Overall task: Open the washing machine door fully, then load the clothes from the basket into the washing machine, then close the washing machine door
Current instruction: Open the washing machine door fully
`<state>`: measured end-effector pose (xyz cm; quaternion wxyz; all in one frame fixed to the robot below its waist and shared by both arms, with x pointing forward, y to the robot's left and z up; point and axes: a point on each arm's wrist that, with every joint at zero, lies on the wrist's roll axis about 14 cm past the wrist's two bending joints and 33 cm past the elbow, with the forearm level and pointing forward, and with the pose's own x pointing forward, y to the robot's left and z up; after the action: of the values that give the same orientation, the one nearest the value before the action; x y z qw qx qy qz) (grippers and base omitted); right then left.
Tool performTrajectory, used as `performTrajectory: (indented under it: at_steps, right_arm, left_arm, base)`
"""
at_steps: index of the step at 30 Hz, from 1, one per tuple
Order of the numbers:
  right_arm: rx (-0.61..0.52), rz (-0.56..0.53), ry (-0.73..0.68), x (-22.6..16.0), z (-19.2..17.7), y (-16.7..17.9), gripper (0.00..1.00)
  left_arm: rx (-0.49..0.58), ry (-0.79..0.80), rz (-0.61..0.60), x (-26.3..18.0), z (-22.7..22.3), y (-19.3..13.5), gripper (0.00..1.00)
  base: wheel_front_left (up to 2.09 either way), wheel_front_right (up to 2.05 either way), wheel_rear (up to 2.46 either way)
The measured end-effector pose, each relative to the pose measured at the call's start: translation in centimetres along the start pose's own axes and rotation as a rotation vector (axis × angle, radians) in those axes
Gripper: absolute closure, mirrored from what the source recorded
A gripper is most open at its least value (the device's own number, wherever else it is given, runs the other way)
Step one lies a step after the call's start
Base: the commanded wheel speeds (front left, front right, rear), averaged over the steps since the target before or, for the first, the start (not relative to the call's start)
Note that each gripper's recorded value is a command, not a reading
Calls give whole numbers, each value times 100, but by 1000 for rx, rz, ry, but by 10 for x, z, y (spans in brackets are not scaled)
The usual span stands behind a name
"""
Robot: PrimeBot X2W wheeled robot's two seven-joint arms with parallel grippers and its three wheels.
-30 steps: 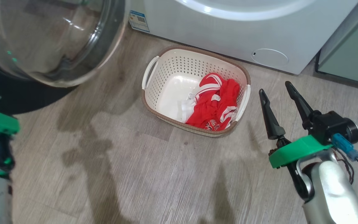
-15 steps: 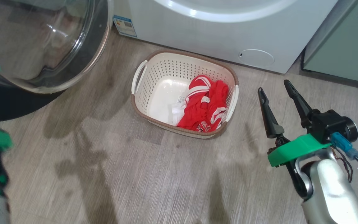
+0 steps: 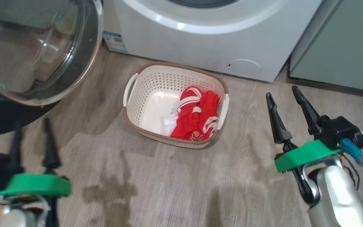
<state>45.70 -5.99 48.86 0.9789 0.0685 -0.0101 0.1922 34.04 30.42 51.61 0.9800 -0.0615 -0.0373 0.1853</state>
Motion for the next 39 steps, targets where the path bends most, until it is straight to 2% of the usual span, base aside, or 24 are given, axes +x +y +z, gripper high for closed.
performTrajectory:
  at_steps: [5,21,28,39]
  right_arm:
    - [-3,-51,3,-18,1,-14,0]
    - [-33,-220,-28,-80,24,-57,0]
    - [-37,-275,-39,-105,30,-67,0]
    - [-32,-291,-42,-109,30,-71,0]
  left_arm:
    - [3,39,-140,-2,-8,-44,0]
    - [7,55,-406,-7,-14,-131,0]
    - [7,70,-430,-17,-19,-139,0]
    - [24,76,-435,-15,-22,-142,0]
  base:
    - [0,0,0]
    - [0,0,0]
    - [0,0,0]
    - [0,0,0]
